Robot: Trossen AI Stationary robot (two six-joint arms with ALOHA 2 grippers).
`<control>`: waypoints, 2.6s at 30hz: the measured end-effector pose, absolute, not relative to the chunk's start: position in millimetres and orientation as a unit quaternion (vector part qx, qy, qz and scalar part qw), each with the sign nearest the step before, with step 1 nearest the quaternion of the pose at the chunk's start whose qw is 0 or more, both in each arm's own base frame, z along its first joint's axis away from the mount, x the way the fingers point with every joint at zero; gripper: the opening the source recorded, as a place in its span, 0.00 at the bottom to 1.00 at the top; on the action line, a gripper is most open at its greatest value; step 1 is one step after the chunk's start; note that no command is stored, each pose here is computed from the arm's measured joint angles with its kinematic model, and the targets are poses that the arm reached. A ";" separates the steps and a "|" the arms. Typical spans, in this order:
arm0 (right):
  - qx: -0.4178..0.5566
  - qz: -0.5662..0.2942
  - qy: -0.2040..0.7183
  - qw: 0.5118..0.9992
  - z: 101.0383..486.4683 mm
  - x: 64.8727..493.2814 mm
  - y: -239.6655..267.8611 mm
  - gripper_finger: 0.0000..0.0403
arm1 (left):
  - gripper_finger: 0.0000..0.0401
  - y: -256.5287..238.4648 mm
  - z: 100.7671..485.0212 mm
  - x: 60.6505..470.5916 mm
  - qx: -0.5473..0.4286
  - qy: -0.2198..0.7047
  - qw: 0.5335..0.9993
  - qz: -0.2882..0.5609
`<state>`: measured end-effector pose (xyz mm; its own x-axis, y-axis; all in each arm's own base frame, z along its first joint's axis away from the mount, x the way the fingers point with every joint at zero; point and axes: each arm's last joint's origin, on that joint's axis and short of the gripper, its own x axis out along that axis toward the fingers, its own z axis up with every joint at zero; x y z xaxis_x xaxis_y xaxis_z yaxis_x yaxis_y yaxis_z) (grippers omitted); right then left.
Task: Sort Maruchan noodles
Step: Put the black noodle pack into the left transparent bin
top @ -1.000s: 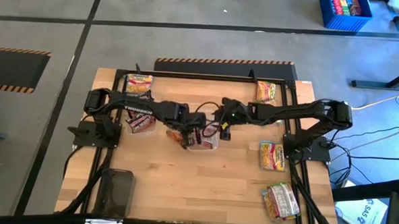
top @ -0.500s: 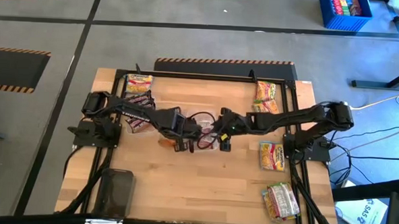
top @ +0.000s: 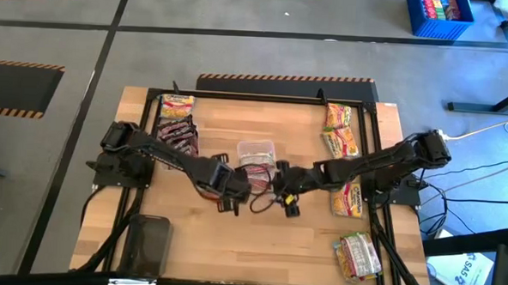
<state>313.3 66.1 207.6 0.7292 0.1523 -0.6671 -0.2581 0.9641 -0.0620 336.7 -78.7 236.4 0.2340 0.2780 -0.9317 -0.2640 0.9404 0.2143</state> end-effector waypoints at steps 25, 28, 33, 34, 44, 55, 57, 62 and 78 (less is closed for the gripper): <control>-0.199 -0.090 0.405 0.888 151.3 327.1 74.3 0.56 | 0.04 -138.2 230.7 339.9 0.036 0.476 0.871 0.119; -0.217 -0.132 0.421 0.871 149.7 325.3 64.1 0.56 | 0.11 -138.8 231.9 342.2 0.048 0.466 0.876 0.111; -0.231 -0.166 0.442 0.851 157.7 316.4 54.9 0.56 | 0.27 -139.5 232.7 343.7 0.053 0.461 0.880 0.104; -0.228 -0.168 0.443 0.851 162.0 313.5 54.8 0.56 | 0.29 -139.6 232.5 343.4 0.051 0.463 0.879 0.102; -0.149 -0.062 0.409 0.898 181.2 306.3 84.1 0.56 | 0.32 -145.3 227.6 334.1 0.043 0.508 0.858 0.066; -0.146 -0.008 0.367 0.919 166.2 317.2 112.3 0.56 | 0.32 -138.6 210.2 312.9 0.024 0.516 0.853 0.077; -0.145 -0.008 0.362 0.921 161.9 320.3 113.5 0.56 | 0.32 -133.7 207.8 302.9 0.012 0.508 0.857 0.087; -0.158 -0.007 0.354 0.922 152.1 326.1 115.5 0.56 | 0.32 -115.9 213.6 270.8 -0.054 0.446 0.883 0.136; -0.170 0.013 0.319 0.932 133.7 341.8 117.1 0.56 | 0.32 -100.1 201.8 257.6 -0.217 0.367 0.879 0.213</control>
